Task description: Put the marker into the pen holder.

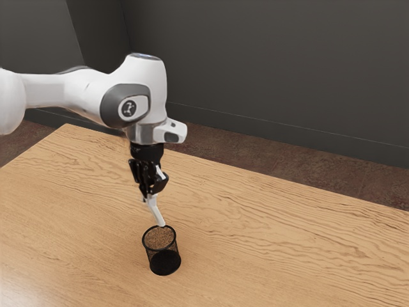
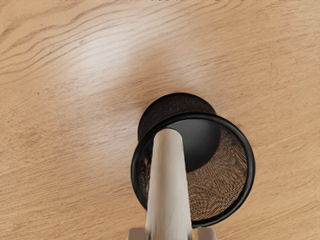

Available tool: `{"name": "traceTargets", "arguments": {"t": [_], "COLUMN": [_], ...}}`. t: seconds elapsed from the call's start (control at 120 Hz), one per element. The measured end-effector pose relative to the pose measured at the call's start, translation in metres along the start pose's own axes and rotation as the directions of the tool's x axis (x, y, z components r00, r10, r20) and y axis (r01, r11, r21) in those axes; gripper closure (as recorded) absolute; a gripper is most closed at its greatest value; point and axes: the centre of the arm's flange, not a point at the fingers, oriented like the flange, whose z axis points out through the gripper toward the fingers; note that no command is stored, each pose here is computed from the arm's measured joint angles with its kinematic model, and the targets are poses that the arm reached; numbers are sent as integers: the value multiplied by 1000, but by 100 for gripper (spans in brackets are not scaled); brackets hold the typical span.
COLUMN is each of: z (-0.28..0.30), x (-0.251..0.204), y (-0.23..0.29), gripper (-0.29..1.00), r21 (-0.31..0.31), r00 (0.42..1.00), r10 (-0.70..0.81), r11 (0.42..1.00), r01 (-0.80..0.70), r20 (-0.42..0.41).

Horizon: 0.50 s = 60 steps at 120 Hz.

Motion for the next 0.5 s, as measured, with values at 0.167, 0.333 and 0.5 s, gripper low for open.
{"name": "traceTargets", "arguments": {"t": [0.167, 0.333, 0.5], "z": [0, -20, -36], "x": [9, -4, -21], "y": [22, 37, 36], "gripper": [76, 76, 76], "r21": [5, -1, -11], "r00": [1000, 999, 999], "r10": [28, 49, 40], "r11": [1000, 999, 999], "r01": [-28, -49, -40], "r20": [13, 1, 6]}}
